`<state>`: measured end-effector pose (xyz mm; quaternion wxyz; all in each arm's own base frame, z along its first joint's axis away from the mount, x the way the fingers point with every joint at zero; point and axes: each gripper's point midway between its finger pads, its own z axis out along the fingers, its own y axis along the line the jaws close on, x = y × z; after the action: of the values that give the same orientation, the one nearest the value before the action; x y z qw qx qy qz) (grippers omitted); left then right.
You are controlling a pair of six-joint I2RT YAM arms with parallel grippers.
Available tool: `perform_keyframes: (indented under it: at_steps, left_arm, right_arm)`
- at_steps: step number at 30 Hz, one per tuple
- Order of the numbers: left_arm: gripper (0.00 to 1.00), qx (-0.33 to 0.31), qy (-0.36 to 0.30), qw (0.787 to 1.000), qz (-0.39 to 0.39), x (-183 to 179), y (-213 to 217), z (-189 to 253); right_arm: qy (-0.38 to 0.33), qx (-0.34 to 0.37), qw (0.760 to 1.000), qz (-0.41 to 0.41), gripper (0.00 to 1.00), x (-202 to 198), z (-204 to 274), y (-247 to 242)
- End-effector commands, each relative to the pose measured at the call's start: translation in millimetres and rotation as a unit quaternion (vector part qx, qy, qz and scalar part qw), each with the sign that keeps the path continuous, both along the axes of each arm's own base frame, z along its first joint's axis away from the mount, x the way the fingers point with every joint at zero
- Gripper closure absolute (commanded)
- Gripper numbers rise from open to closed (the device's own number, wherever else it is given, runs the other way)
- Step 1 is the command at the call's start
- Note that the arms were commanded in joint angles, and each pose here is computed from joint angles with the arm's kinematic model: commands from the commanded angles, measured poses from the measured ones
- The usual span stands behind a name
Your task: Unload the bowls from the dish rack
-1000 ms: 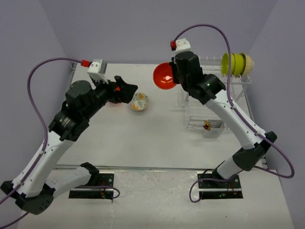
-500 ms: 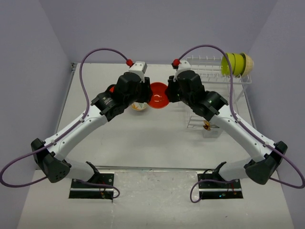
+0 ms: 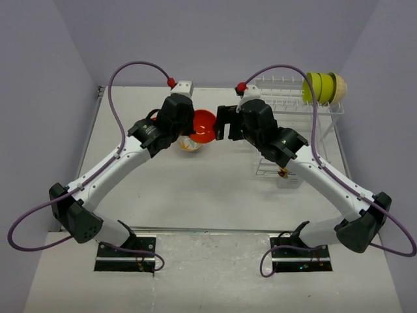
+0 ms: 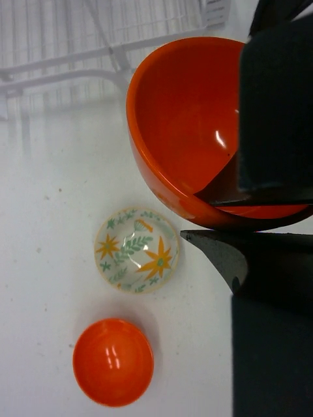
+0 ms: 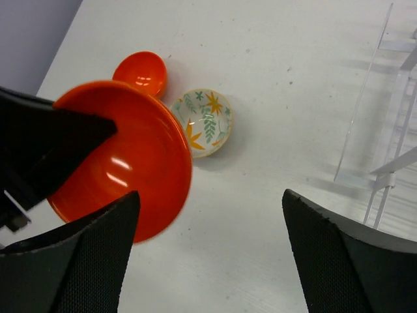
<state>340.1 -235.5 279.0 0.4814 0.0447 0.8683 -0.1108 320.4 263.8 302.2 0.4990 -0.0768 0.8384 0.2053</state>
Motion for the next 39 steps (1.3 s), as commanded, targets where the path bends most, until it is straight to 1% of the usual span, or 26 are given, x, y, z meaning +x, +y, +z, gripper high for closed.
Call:
perform_keyframes:
  at_steps: [1,2,3,4,5,6,7,8,9,10,11,13,15,16,19,22,23,27,30,39]
  left_arm:
    - [1.0,-0.016,-0.029,0.997,0.076,30.5,40.1,23.3]
    - [1.0,-0.03,-0.029,0.996,0.085,38.7,49.5,25.1]
    - [1.0,-0.049,-0.02,0.994,0.1,52.4,72.0,23.3]
    - [1.0,-0.062,-0.019,0.992,0.109,62.4,81.7,22.3]
    - [1.0,-0.077,-0.012,0.99,0.12,70.3,91.5,17.3]
    - [1.0,-0.092,-0.005,0.986,0.139,82.3,111.6,12.1]
    - [1.0,-0.098,0.009,0.984,0.15,94.3,118.9,-2.1]
    - [1.0,-0.11,0.018,0.98,0.163,102.1,127.7,-7.9]
    - [1.0,-0.122,0.03,0.975,0.182,112.6,149.0,-16.8]
    - [1.0,-0.13,0.041,0.972,0.19,124.7,157.1,-31.0]
    - [1.0,-0.142,0.05,0.966,0.21,131.3,176.8,-42.1]
    - [1.0,-0.16,0.069,0.964,0.199,143.7,179.2,-63.4]
    - [1.0,-0.168,0.076,0.965,0.185,150.5,179.4,-72.8]
    - [1.0,-0.165,0.077,0.966,0.182,157.0,179.1,-80.4]
    - [1.0,-0.161,0.09,0.964,0.192,165.5,188.0,-100.3]
    - [1.0,-0.181,0.111,0.96,0.183,166.9,188.1,-118.7]
    - [1.0,-0.185,0.112,0.956,0.196,167.3,202.4,-122.4]
    - [1.0,-0.185,0.131,0.952,0.207,164.6,209.5,-143.5]
    - [1.0,-0.187,0.147,0.948,0.212,161.1,211.7,-158.6]
    - [1.0,-0.177,0.16,0.945,0.224,151.2,215.4,-172.6]
  right_arm:
    - [-0.037,0.02,0.999,-0.031,0.09,4.8,28.3,-11.8]
    - [-0.043,0.018,0.998,-0.042,0.09,2.8,32.2,-20.2]
    - [-0.041,0.009,0.998,-0.054,0.08,1.5,24.6,-28.9]
    - [-0.043,0.007,0.997,-0.06,0.08,-0.5,23.4,-36.8]
    - [-0.055,0.018,0.996,-0.064,0.09,-9.1,32.5,-46.9]
    - [-0.056,0.02,0.996,-0.064,0.09,-14.1,31.9,-51.4]
    - [-0.046,0.011,0.997,-0.061,0.09,-20.0,16.7,-56.0]
    - [-0.056,0.022,0.997,-0.058,0.08,-29.6,22.8,-62.9]
    - [-0.046,0.017,0.997,-0.056,0.08,-35.5,8.2,-66.6]
    - [-0.044,0.024,0.998,-0.046,0.08,-42.1,5.6,-67.4]
    - [-0.044,0.028,0.998,-0.038,0.08,-48.3,2.5,-68.7]
    - [-0.052,0.044,0.998,-0.018,0.08,-65.0,-1.4,-73.9]
    - [-0.062,0.056,0.997,0.003,0.08,-75.3,-2.6,-74.3]
    - [-0.074,0.067,0.994,0.032,0.08,-85.7,-3.2,-71.7]
    - [-0.086,0.08,0.992,0.051,0.09,-97.1,-3.8,-73.5]
    - [-0.09,0.069,0.991,0.063,0.08,-102.5,-7.6,-75.8]
    - [-0.092,0.067,0.992,0.062,0.09,-102.1,-8.3,-76.8]
    - [-0.102,0.064,0.989,0.081,0.08,-103.4,-16.4,-72.2]
    - [-0.102,0.053,0.991,0.07,0.08,-98.9,-23.9,-74.8]
    - [-0.092,0.038,0.993,0.056,0.08,-95.0,-36.6,-78.6]
